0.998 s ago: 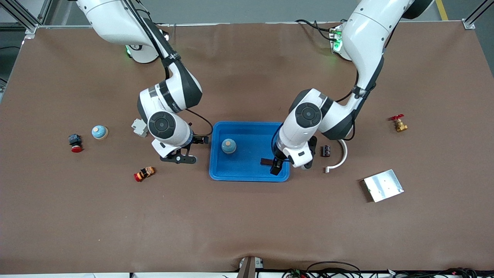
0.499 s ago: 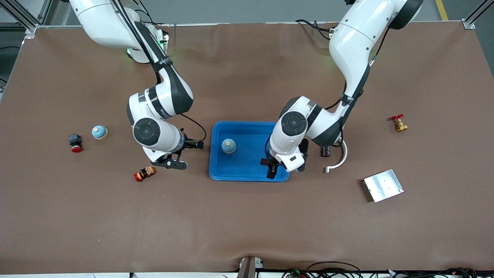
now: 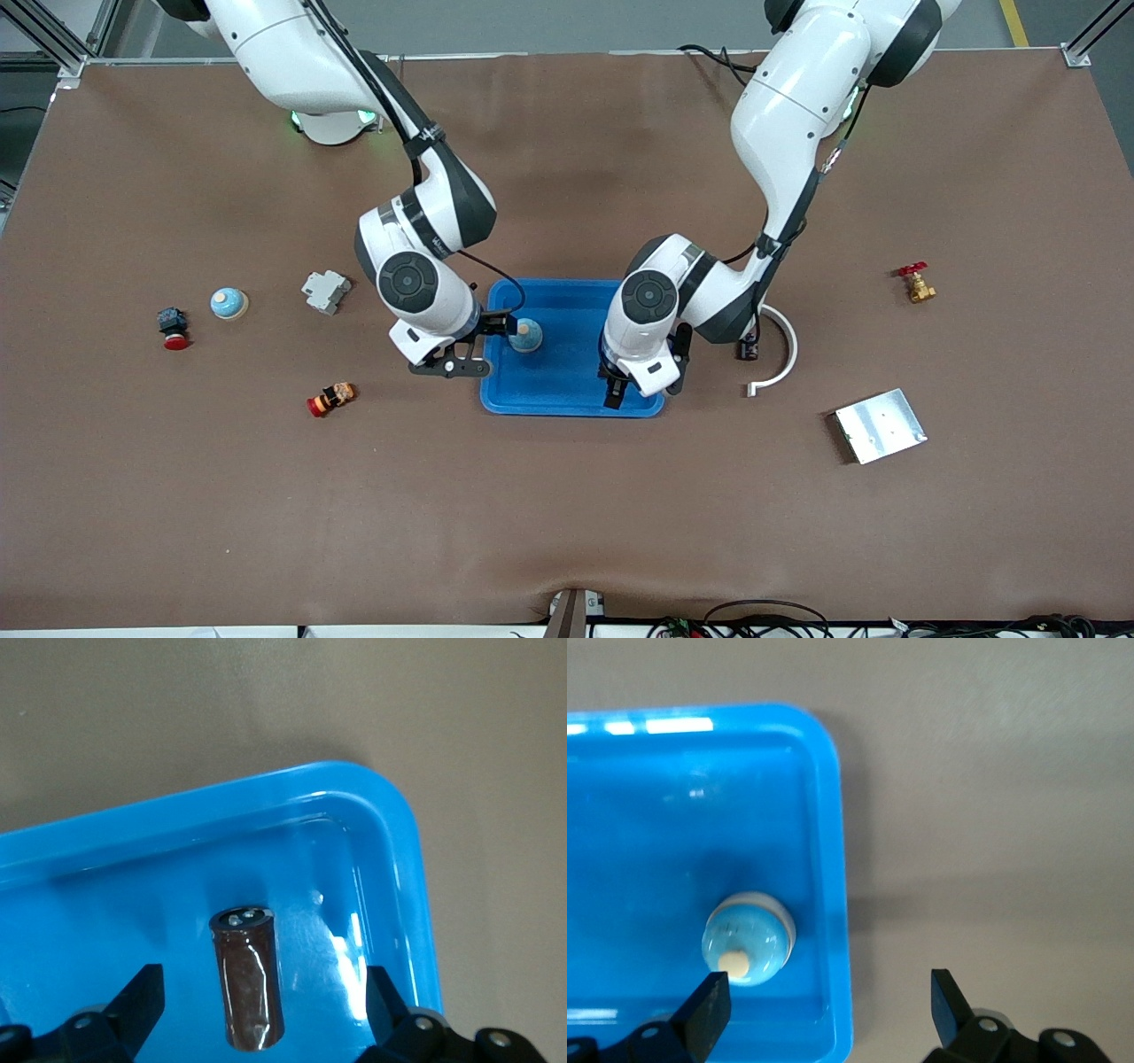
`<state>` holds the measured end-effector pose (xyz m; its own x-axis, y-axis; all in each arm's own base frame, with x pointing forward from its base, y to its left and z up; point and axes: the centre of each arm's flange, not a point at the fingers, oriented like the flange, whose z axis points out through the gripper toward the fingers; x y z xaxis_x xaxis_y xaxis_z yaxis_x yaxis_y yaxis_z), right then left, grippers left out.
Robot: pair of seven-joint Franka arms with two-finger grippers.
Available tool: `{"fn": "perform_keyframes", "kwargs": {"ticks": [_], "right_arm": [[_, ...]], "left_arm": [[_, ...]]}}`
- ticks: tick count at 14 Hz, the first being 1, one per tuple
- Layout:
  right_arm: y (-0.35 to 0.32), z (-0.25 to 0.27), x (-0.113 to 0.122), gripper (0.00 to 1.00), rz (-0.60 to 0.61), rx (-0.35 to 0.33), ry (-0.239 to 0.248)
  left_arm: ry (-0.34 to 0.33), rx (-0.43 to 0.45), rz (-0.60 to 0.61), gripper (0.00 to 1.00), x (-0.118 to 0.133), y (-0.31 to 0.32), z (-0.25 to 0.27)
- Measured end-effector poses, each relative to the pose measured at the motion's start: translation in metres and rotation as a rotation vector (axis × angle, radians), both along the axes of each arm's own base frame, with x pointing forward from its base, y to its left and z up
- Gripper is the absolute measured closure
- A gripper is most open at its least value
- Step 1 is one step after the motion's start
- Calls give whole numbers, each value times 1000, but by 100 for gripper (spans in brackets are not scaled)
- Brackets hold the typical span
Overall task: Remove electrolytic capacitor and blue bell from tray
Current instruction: 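Grasp the second capacitor with the left gripper while the right grasps the bell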
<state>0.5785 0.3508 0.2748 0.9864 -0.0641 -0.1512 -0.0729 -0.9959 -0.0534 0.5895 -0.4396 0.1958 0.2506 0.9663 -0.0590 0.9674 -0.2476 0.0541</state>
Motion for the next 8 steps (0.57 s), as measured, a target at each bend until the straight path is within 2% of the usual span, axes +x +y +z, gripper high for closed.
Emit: {"fn": "perform_keyframes", "kwargs": {"ticks": [8], "right_arm": [[-53, 32, 30, 0, -54, -9, 38]], "left_arm": [[16, 10, -1, 0, -3, 1, -14]]}}
